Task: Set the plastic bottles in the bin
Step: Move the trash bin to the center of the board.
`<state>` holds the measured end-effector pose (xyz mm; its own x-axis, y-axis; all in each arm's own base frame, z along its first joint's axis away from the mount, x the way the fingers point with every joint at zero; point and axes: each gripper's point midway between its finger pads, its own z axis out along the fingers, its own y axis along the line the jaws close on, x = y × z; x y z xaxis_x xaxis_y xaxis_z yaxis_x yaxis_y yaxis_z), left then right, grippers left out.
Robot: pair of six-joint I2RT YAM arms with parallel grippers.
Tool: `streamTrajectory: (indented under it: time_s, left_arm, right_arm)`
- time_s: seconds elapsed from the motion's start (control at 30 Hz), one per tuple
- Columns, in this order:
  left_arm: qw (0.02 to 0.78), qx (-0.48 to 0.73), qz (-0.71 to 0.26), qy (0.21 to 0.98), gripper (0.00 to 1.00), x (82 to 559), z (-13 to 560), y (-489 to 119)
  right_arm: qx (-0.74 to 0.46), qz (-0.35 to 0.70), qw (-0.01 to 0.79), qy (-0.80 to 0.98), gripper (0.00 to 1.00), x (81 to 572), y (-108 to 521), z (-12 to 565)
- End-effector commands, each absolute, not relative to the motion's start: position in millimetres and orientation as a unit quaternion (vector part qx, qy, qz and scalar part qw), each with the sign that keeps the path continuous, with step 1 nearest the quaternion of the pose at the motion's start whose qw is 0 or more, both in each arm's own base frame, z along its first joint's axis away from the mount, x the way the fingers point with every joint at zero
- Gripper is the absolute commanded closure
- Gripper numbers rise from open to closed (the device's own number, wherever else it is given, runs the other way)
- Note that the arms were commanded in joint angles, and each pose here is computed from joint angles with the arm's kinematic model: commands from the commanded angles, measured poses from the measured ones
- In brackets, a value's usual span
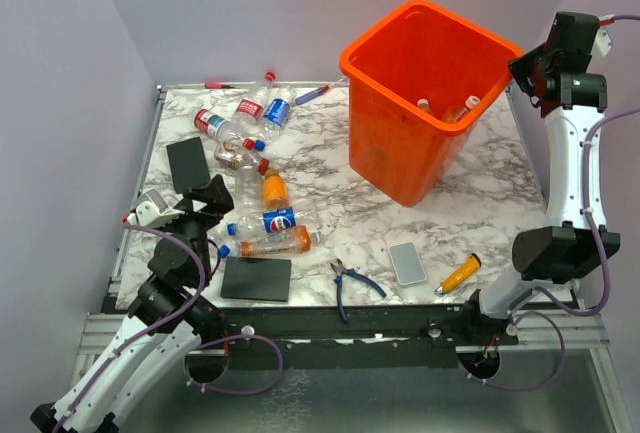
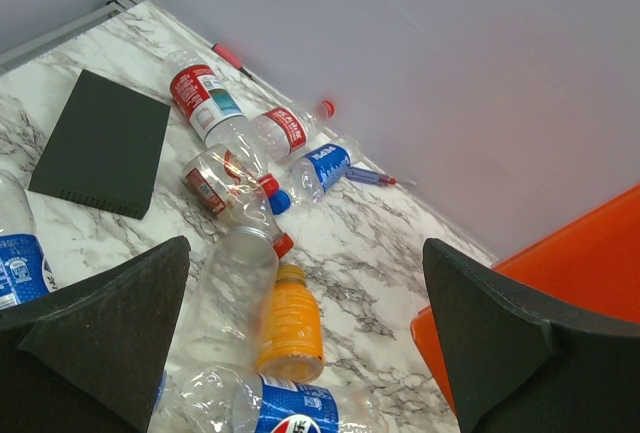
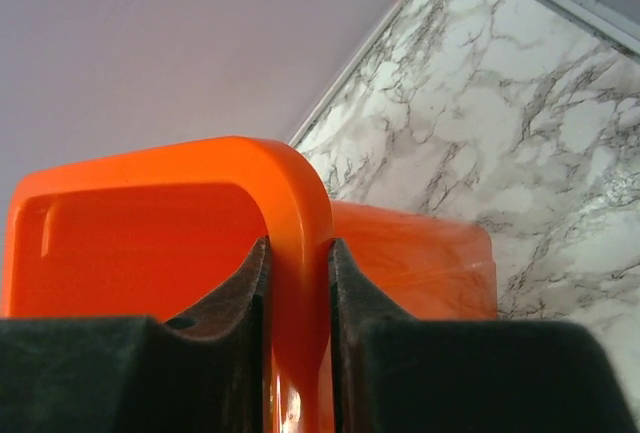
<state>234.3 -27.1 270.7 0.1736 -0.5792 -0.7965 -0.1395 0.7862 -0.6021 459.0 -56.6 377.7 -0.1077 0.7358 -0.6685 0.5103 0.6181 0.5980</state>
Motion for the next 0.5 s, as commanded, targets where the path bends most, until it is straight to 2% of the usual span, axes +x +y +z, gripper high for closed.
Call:
streamTrajectory:
  time_s: [0.0, 0.13, 0.2, 0.23, 0.37, 0.47]
  left_arm:
    - [0.704, -0.280, -0.157, 0.633, 0.01, 235.9, 264.5, -32.0]
    - [0.705, -0.280, -0.158, 0.632, 0.01, 235.4, 265.4, -31.6]
    - [0.706, -0.281, -0.159, 0.631, 0.01, 235.2, 266.1, -31.4]
    - [0.705, -0.280, -0.158, 0.631, 0.01, 235.2, 265.9, -31.4]
    - [0.706, -0.280, -0.158, 0.631, 0.01, 235.0, 266.3, -31.1]
    - [0.707, -0.280, -0.154, 0.631, 0.01, 234.9, 266.2, -29.8]
  right_arm:
    - [0.419, 0.161, 0.518, 0.728, 0.73, 467.4, -42.7, 390.0]
    - [0.397, 0.158, 0.537, 0.727, 0.30, 450.5, -40.6, 414.2]
    - [0.389, 0.156, 0.548, 0.723, 0.05, 440.1, -40.4, 425.3]
    - [0.386, 0.155, 0.554, 0.721, 0.01, 434.0, -40.4, 430.7]
    - [0.374, 0.170, 0.572, 0.710, 0.00, 409.0, -33.7, 451.5]
    - [0.328, 0.222, 0.589, 0.704, 0.00, 383.3, -9.9, 477.0]
